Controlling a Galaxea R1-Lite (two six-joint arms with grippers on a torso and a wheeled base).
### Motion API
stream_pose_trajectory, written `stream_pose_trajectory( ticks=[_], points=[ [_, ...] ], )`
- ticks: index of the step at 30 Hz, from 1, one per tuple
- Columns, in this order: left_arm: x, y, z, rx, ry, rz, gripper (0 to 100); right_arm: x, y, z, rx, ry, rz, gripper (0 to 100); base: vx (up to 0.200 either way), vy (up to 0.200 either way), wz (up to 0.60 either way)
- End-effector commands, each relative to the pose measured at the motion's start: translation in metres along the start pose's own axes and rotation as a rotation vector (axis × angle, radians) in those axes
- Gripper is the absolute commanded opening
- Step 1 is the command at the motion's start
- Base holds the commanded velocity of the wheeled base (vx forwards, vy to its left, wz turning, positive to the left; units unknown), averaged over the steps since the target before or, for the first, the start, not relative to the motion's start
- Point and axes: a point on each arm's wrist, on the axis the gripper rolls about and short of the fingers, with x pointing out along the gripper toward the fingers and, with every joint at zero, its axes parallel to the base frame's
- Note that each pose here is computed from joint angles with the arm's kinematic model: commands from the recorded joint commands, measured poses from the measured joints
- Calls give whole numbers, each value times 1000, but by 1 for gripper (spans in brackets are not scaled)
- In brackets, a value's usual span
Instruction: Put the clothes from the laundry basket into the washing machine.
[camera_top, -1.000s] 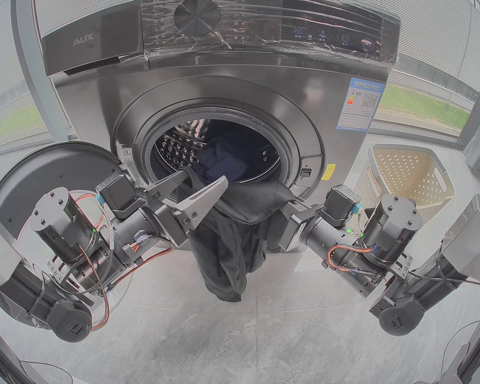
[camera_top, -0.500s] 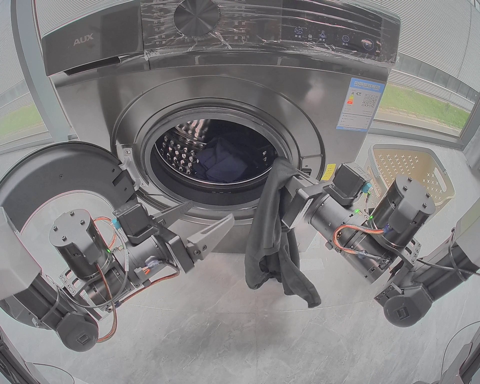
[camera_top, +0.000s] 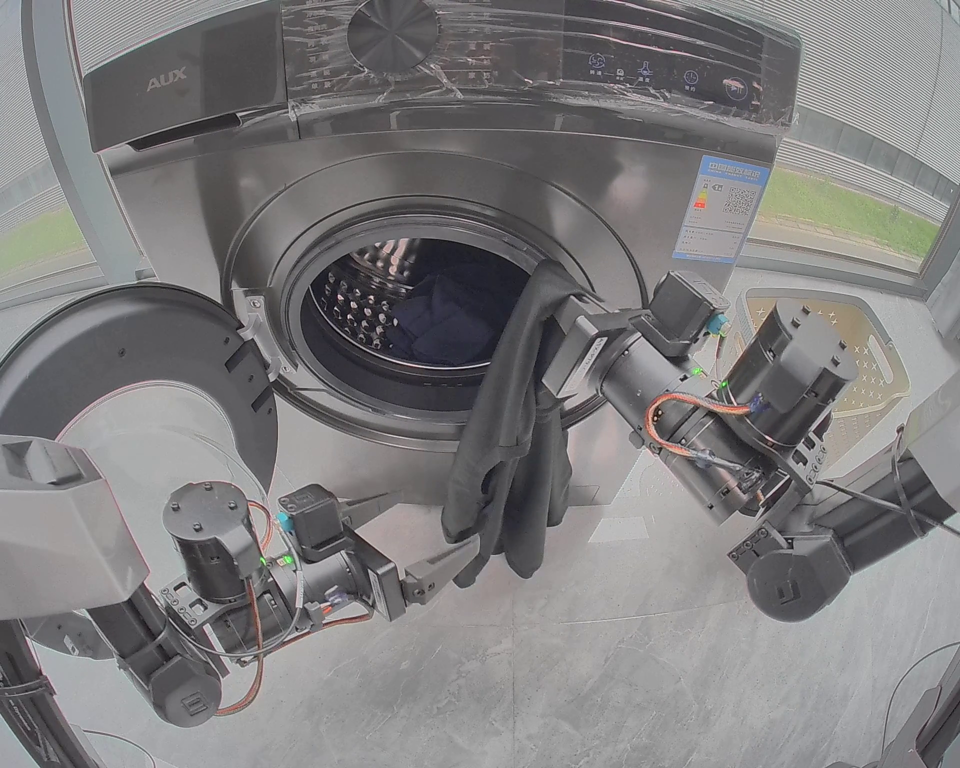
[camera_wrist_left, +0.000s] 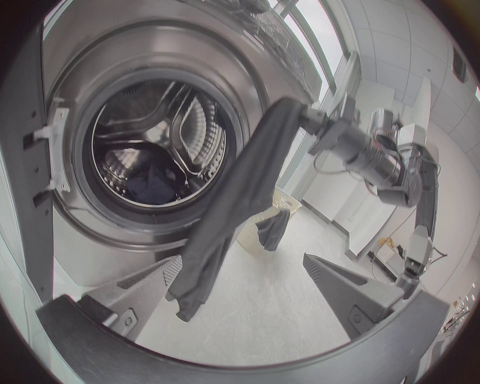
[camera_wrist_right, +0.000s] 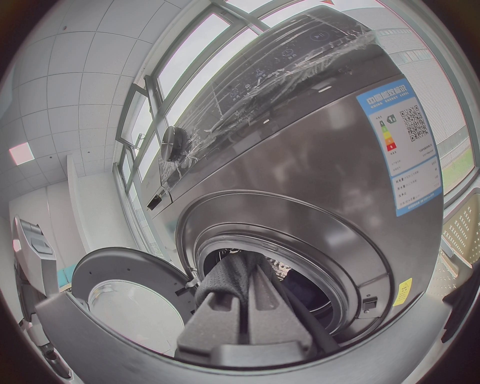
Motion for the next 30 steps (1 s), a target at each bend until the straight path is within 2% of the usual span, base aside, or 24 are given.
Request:
stream_pose_trajectory(
  ticks=[1, 7, 9, 12, 22, 27, 30],
  points=[
    [7, 8, -27, -3, 95, 18, 100, 3, 3, 1, 2, -9, 7, 0, 0, 0, 0],
    [20, 18, -44, -10, 136, 32, 100, 5, 3, 5, 2, -25, 7, 0, 0, 0, 0],
    [30, 23, -52, 11, 142, 33, 100, 4, 4, 6, 3, -27, 8, 0, 0, 0, 0],
    [40, 30, -61, 18, 151, 48, 100, 4, 4, 8, 5, -32, 10, 0, 0, 0, 0],
    [73, 56, -77, 20, 111, 82, 100, 2, 6, 12, 7, -39, 14, 0, 0, 0, 0],
    [84, 59, -83, 11, 100, 68, 100, 1, 7, 11, 8, -35, 18, 0, 0, 0, 0],
    [96, 63, -90, 16, 86, 64, 100, 1, 8, 11, 10, -36, 21, 0, 0, 0, 0]
  ],
)
